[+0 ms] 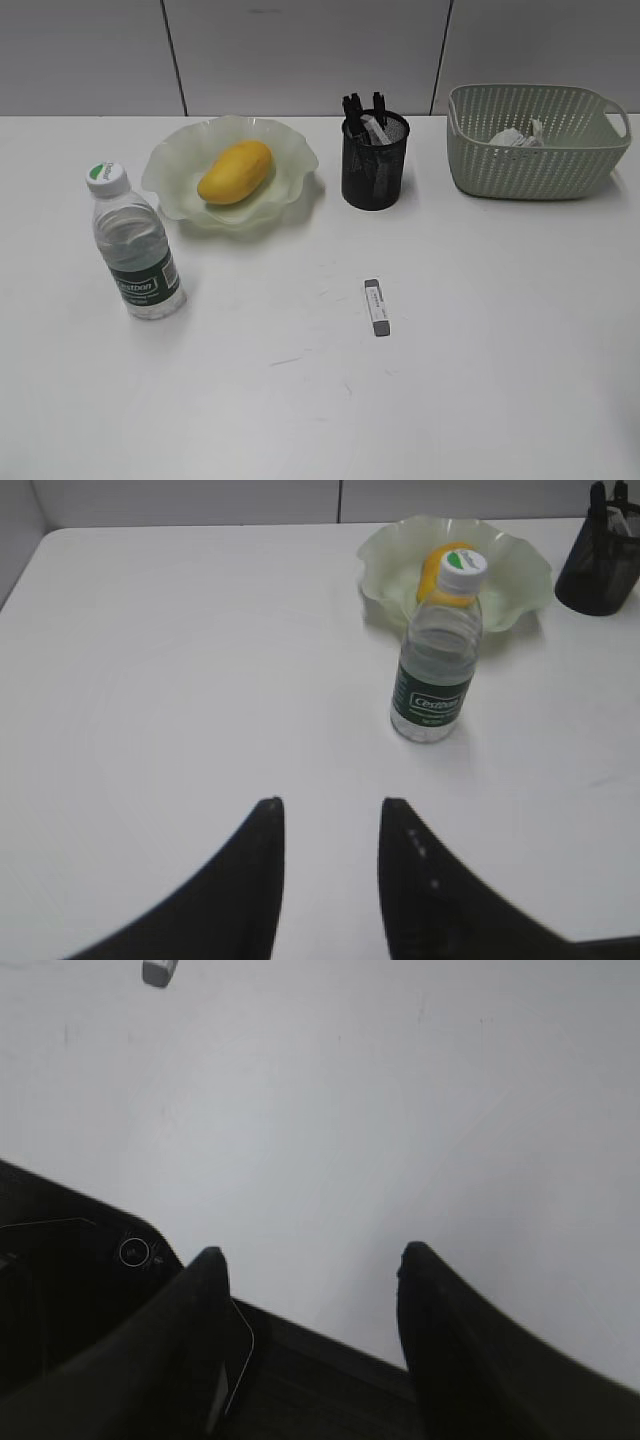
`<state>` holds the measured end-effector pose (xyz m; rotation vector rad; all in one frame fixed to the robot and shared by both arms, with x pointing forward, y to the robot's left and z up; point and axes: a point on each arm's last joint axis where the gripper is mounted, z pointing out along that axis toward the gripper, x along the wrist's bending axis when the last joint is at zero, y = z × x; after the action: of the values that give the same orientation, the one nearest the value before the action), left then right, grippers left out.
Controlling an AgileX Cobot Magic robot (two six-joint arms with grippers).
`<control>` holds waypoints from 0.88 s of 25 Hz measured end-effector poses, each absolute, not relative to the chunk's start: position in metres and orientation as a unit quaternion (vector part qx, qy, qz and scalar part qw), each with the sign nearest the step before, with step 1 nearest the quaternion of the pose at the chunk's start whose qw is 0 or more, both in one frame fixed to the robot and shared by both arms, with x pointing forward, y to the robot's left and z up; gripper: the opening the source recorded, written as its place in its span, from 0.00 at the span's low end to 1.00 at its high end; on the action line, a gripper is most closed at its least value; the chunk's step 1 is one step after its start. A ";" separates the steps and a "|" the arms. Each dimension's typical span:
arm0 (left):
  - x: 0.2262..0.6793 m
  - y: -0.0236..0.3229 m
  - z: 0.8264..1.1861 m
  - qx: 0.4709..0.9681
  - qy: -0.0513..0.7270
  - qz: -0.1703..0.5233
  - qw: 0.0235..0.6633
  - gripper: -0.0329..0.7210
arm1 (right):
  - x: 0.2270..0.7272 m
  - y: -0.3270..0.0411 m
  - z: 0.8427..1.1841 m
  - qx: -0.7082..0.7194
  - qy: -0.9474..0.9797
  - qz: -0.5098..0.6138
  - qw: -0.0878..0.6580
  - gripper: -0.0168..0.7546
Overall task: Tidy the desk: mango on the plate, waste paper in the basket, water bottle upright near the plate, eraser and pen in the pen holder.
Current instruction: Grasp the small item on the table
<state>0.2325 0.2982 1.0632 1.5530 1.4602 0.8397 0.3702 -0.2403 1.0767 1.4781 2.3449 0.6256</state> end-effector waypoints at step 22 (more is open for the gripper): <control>0.377 0.257 1.139 0.726 0.481 0.237 0.431 0.26 | 0.236 -0.300 1.057 0.463 0.714 0.438 0.289 0.56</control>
<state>0.3773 0.2567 1.1387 1.8094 1.1981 0.5916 0.2363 -0.3003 1.0567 1.2361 1.9069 1.1691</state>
